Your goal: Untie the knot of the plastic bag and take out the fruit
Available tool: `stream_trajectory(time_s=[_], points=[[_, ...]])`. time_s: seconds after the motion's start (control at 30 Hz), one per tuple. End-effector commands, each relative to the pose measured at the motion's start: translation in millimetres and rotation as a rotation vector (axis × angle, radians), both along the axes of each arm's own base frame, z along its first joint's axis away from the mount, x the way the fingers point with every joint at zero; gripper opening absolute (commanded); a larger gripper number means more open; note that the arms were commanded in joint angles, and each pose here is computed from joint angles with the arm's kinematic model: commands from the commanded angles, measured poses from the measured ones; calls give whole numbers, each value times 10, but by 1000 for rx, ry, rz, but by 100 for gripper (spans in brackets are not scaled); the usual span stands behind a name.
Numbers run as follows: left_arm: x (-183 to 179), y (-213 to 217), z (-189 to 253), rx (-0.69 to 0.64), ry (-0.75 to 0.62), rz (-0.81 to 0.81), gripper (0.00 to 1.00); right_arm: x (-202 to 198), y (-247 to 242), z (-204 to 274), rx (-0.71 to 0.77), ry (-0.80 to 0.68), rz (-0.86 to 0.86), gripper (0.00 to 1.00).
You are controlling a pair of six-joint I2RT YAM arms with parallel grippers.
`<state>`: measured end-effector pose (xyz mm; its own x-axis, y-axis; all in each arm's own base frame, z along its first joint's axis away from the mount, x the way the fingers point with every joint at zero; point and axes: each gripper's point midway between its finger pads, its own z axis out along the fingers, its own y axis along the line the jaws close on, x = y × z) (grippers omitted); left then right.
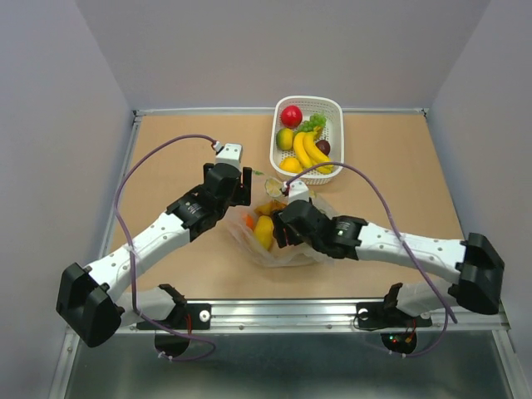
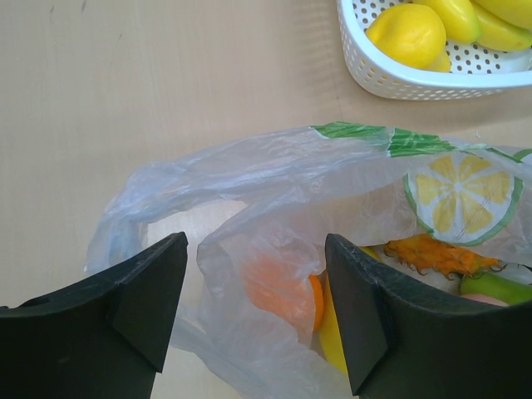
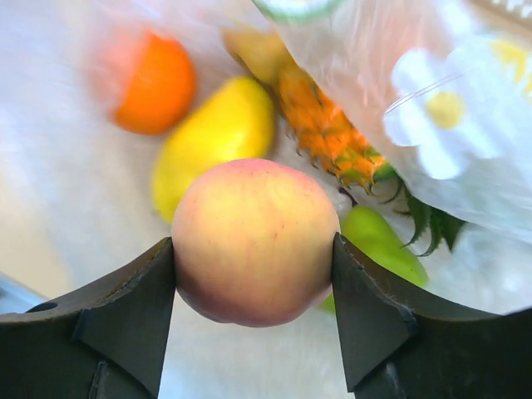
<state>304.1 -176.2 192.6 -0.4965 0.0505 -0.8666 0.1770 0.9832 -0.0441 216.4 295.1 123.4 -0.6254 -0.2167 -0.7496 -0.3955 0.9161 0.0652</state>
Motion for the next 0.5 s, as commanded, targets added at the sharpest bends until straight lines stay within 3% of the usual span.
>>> stream_trajectory(time_s=[0.0, 0.2, 0.33, 0.47], points=[[13, 55, 121, -13, -48, 14, 78, 0, 120, 786, 168, -122, 97, 7], [10, 75, 146, -12, -56, 19, 78, 191, -51, 1669, 217, -338, 61, 8], [9, 82, 132, -3, -54, 18, 78, 692, -344, 2137, 194, -450, -99, 8], [9, 50, 73, 3, -36, -2, 78, 1244, -612, 2259, 221, -473, -198, 8]])
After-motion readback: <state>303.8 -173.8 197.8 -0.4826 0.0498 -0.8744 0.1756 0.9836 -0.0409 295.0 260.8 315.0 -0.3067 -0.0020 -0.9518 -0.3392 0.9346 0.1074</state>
